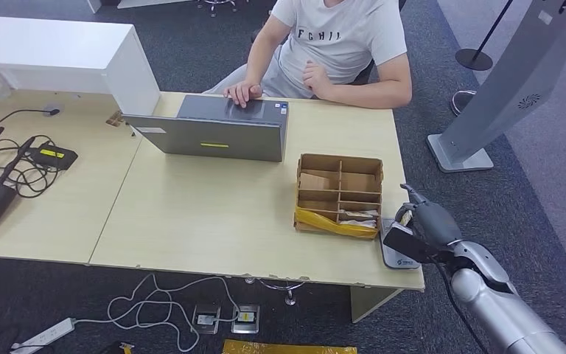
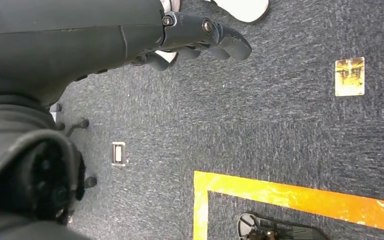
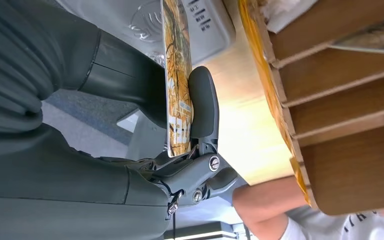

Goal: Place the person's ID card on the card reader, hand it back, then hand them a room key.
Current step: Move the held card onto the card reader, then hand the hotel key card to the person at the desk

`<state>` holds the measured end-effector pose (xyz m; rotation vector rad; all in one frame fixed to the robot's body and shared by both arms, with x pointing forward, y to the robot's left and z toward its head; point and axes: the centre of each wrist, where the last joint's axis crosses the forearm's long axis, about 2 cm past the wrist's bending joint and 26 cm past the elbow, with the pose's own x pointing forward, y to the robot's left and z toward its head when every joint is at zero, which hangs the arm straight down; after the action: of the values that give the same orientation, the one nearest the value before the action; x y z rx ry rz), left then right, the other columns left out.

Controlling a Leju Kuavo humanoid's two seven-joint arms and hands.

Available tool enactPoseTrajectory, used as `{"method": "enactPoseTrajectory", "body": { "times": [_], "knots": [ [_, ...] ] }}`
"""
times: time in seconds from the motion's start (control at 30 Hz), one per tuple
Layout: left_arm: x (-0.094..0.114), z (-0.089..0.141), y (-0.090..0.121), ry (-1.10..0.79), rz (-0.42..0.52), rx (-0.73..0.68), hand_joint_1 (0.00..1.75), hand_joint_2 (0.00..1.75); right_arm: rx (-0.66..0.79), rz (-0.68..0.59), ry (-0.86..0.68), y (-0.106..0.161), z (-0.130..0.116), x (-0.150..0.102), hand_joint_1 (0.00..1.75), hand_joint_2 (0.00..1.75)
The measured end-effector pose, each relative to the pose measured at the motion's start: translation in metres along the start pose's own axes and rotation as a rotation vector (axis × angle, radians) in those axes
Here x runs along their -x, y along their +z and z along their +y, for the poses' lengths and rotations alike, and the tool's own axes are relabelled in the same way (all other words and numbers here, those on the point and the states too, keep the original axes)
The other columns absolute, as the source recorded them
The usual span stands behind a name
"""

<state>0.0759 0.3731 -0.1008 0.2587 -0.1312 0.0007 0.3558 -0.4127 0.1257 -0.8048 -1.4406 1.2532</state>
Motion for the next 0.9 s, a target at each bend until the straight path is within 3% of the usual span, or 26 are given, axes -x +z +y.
{"method": "enactPoseTrajectory", "body": {
  "times": [0.57,0.9],
  "knots": [
    [0.0,0.001,0.0,0.001,0.0,-0.029,0.0,0.0,-0.01,0.142,-0.012,0.011,0.026,0.031,1.75,1.75],
    [0.0,0.001,0.0,0.001,0.0,-0.03,0.0,0.0,-0.001,0.181,-0.061,0.015,0.023,0.038,1.75,1.75]
  ]
}}
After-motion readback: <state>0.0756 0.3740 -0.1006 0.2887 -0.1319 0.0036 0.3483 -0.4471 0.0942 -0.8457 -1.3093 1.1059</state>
